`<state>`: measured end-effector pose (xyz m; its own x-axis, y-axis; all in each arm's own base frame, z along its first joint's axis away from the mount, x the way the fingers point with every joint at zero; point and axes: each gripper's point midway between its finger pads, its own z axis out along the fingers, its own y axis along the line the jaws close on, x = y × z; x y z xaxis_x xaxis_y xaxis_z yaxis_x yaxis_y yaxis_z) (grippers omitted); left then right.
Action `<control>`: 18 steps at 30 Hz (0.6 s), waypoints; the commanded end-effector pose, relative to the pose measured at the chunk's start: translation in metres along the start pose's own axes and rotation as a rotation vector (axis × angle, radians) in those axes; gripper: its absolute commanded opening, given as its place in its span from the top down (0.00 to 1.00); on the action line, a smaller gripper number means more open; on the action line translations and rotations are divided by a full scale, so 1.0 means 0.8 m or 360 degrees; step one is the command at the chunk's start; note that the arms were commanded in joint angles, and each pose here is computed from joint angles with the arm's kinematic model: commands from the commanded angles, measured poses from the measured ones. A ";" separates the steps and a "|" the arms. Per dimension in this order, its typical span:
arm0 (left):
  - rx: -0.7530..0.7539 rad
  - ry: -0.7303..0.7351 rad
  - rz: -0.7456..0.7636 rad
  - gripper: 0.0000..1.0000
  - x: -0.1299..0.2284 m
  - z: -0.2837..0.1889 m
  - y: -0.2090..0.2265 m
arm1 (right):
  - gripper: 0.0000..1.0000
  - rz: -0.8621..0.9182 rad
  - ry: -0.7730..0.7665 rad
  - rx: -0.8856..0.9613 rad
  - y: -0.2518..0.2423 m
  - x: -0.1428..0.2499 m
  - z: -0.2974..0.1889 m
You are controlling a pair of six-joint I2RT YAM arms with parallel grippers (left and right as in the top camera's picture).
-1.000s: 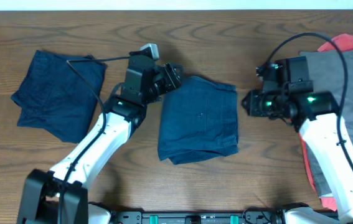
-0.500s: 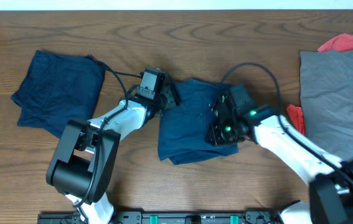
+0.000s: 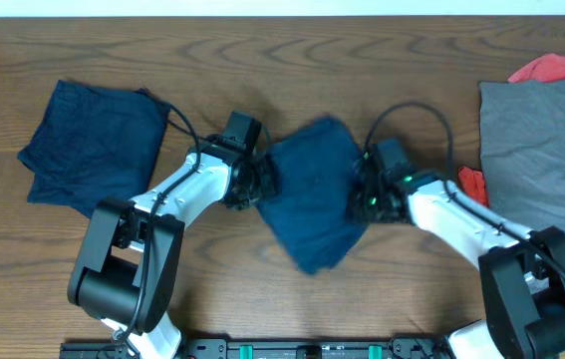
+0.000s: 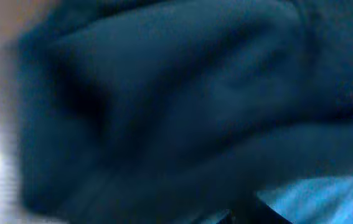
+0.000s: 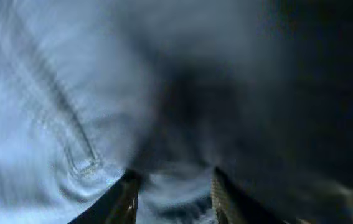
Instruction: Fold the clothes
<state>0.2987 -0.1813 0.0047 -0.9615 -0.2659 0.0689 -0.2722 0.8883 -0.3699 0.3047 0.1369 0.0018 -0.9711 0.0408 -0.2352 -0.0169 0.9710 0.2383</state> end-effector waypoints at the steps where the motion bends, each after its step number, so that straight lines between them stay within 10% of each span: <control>1: 0.0121 0.0404 -0.0025 0.58 0.075 0.023 -0.009 | 0.61 0.0007 -0.0208 0.0427 -0.076 -0.050 -0.004; 8: 0.0210 0.0132 0.0139 0.53 0.044 -0.027 -0.031 | 0.52 -0.0075 -0.0274 0.0272 -0.035 -0.100 -0.050; 13: 0.0155 -0.0527 0.0467 0.05 -0.038 -0.107 -0.043 | 0.48 -0.0068 -0.0182 0.0227 -0.029 -0.082 -0.065; 18: 0.0233 -0.0820 0.0684 0.02 -0.082 -0.143 -0.064 | 0.47 -0.0058 -0.0080 0.0213 -0.030 -0.062 -0.062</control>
<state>0.3567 -0.1806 0.1282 -0.8727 -0.1573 -0.4621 0.1064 0.8626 -0.4945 0.3427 0.0966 0.0481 -0.9580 0.0268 -0.2856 0.0033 0.9966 0.0824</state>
